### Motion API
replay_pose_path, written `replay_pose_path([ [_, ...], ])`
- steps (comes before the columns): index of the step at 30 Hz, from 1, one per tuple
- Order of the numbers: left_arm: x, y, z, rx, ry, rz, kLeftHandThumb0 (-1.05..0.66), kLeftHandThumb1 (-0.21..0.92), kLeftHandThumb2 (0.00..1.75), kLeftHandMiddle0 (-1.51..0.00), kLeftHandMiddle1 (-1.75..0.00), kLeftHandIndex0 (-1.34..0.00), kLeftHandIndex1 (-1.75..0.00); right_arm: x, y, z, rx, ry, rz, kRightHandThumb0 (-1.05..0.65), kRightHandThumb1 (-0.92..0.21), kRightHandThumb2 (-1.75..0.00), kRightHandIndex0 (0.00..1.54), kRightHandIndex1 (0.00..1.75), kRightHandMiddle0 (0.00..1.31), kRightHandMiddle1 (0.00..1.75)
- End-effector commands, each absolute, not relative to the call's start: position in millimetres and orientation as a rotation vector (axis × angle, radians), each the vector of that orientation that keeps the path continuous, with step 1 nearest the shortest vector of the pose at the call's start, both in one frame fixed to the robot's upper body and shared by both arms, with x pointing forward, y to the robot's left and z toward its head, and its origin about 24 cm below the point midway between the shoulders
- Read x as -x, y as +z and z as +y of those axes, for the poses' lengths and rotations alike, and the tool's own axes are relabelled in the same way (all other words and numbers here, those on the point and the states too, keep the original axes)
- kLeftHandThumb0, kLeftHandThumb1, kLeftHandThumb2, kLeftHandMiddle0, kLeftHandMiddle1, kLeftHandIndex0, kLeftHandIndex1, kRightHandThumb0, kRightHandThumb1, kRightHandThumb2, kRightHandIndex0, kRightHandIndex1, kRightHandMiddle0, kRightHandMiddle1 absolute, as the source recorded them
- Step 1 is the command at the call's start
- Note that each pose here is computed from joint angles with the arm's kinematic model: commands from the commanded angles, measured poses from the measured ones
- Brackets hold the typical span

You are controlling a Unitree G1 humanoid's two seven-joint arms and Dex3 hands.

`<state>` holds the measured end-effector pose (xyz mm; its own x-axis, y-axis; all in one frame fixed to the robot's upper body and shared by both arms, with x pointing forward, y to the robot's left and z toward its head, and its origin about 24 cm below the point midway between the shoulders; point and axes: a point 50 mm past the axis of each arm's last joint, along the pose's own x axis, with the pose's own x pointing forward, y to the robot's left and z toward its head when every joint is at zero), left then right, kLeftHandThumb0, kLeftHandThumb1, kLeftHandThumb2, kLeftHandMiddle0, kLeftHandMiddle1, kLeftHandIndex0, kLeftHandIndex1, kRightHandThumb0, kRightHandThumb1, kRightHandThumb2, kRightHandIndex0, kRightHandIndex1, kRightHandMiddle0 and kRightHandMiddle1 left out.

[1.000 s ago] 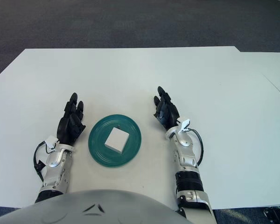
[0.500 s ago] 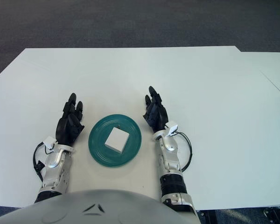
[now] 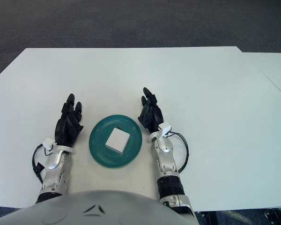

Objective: Put the charger into the plate.

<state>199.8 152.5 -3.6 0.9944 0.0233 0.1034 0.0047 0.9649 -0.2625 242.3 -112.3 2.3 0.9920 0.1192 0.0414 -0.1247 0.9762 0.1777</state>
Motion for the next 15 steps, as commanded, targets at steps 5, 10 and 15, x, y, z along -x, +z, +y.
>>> replay_pose_path([
  [5, -183.4, -24.1, 148.9, 0.298, 0.039, -0.005, -1.05, 0.92, 0.90, 0.00, 0.00, 0.00, 0.00, -229.6, -25.3, -116.0, -0.184, 0.086, 0.129, -1.05, -0.92, -0.96, 0.09, 0.00, 0.00, 0.28],
  [10, -182.7, -24.2, 148.4, 0.299, 0.044, -0.002, -1.05, 0.92, 0.90, 0.00, 0.00, 0.00, 0.00, -230.5, -25.9, -116.8, -0.176, 0.083, 0.131, -1.05, -0.92, -0.96, 0.08, 0.00, 0.00, 0.28],
  [15, -182.1, -22.9, 147.7, 0.290, 0.041, 0.000, -1.05, 0.92, 0.90, 0.00, 0.00, 0.00, 0.00, -231.0, -25.9, -117.6, -0.167, 0.084, 0.130, -1.05, -0.92, -0.97, 0.08, 0.00, 0.00, 0.26],
])
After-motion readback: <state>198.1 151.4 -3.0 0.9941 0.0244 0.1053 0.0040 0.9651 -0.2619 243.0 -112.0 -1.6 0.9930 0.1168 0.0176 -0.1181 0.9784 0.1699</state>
